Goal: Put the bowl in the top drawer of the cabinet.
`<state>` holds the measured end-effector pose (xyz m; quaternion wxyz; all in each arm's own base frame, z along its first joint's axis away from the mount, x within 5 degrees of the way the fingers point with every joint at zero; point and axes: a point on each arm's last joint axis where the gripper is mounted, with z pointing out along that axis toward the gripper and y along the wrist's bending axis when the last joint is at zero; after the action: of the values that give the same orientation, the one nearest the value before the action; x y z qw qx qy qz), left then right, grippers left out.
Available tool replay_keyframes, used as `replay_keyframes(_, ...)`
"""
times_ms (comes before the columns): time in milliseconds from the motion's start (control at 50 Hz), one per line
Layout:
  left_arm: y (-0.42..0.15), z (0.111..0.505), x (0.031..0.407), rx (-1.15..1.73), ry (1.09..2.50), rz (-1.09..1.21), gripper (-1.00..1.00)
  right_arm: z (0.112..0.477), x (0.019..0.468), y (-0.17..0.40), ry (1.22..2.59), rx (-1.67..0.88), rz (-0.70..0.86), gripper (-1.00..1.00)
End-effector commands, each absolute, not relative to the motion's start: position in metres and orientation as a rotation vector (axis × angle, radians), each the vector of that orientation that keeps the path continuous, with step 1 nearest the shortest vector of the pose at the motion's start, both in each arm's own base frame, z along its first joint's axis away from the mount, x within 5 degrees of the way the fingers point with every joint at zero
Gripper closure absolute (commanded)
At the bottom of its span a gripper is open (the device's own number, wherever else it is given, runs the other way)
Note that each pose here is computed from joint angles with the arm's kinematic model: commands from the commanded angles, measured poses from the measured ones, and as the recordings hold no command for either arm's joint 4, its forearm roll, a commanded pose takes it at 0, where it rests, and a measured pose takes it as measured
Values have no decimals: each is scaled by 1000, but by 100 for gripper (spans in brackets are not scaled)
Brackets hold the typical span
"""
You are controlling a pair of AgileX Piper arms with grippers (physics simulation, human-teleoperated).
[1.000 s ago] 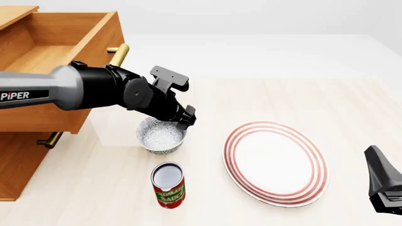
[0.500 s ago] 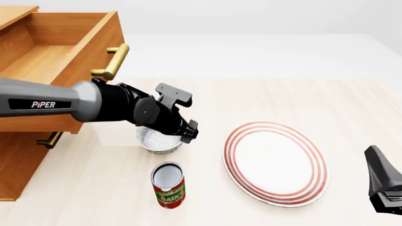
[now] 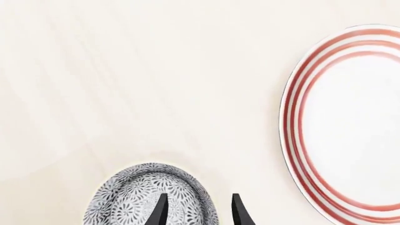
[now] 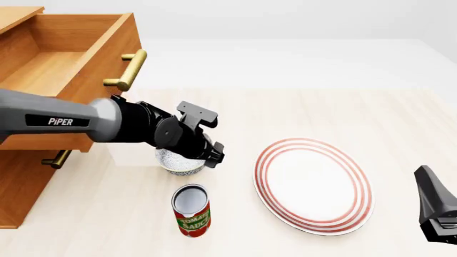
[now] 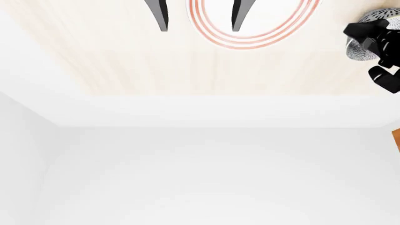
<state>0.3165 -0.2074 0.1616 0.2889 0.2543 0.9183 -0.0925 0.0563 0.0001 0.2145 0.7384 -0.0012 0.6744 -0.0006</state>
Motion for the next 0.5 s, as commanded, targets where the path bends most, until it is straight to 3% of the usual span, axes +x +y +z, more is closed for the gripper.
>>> replay_keyframes(20,-207,155,317,679,2461,-242,-100,214,56,0,1480,-3,-1,-100)
replay_keyframes(400,-211,148,315,675,2466,-252,-100,214,56,0,1480,-3,-1,-100)
replay_keyframes(420,-210,149,315,676,2464,-251,100,214,56,0,1480,-3,-1,-100)
replay_keyframes(500,-209,154,316,676,2462,-250,100,214,56,0,1480,-3,-1,-100)
